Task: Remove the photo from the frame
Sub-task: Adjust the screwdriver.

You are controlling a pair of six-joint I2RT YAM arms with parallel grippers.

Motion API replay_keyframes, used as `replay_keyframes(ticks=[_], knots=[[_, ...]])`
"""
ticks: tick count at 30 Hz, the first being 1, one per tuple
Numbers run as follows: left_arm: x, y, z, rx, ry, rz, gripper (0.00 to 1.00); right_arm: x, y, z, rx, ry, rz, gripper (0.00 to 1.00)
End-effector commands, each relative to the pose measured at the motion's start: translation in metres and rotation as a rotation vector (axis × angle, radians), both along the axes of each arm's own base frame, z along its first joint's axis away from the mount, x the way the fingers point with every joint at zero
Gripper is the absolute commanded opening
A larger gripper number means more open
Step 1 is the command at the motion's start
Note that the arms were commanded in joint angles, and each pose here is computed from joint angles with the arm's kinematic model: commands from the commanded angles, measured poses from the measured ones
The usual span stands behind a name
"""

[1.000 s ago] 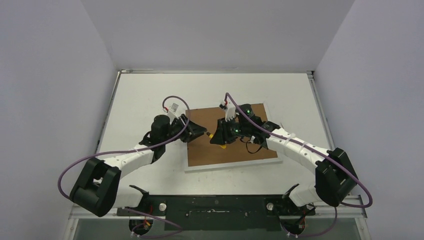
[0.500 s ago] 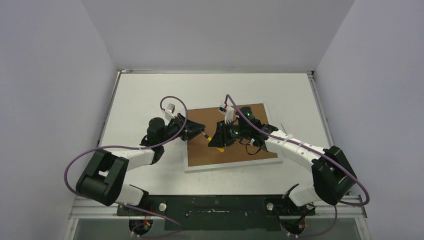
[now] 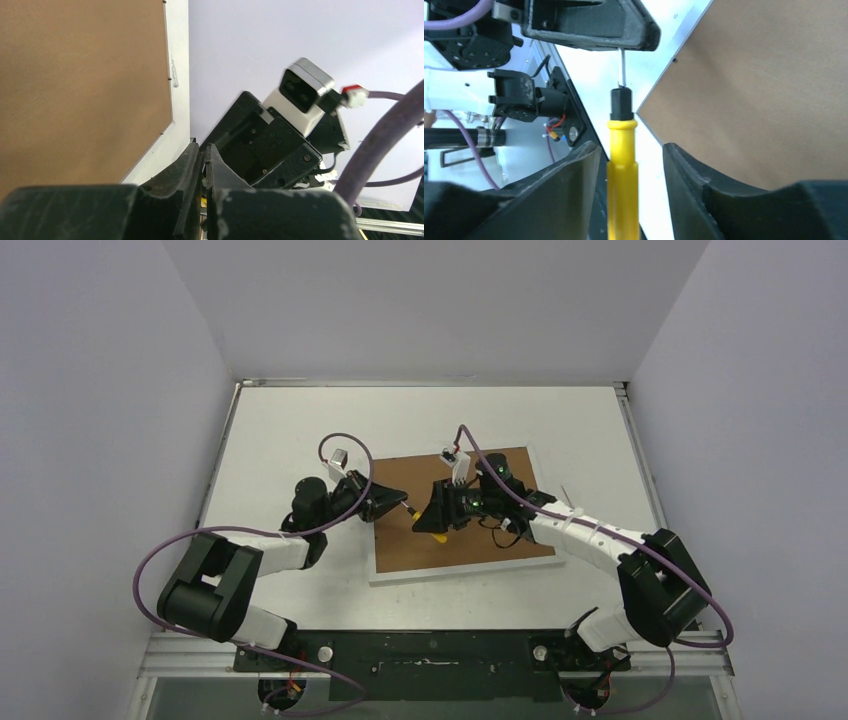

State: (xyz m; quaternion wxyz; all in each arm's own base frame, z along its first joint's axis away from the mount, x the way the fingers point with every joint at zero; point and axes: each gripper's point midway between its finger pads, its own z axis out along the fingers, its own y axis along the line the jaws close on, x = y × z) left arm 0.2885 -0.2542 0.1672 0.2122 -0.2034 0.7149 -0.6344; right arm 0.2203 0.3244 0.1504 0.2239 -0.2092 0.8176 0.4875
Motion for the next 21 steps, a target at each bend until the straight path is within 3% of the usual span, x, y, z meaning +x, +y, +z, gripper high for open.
replay_keyframes(ticks=[1, 4, 7, 11, 14, 21], knots=[[0.005, 0.003, 0.03, -0.069, -0.096, 0.032, 0.0, 0.015, 0.0, 0.019, 0.086, -0.065, -0.075, 0.65], [0.013, 0.007, 0.047, -0.125, -0.126, 0.104, 0.0, 0.024, -0.001, 0.038, 0.176, -0.102, -0.188, 0.83], [0.017, 0.012, 0.064, -0.199, -0.158, 0.181, 0.0, 0.029, -0.001, 0.055, 0.303, -0.094, -0.324, 0.9], [0.023, 0.018, 0.077, -0.26, -0.19, 0.27, 0.0, 0.029, 0.0, 0.072, 0.456, -0.061, -0.454, 0.91], [0.029, 0.017, 0.083, -0.272, -0.219, 0.284, 0.0, 0.029, 0.006, 0.089, 0.519, -0.06, -0.485, 0.86], [0.034, 0.013, 0.082, -0.343, -0.182, 0.287, 0.0, 0.04, -0.002, 0.114, 0.572, -0.102, -0.576, 0.86]])
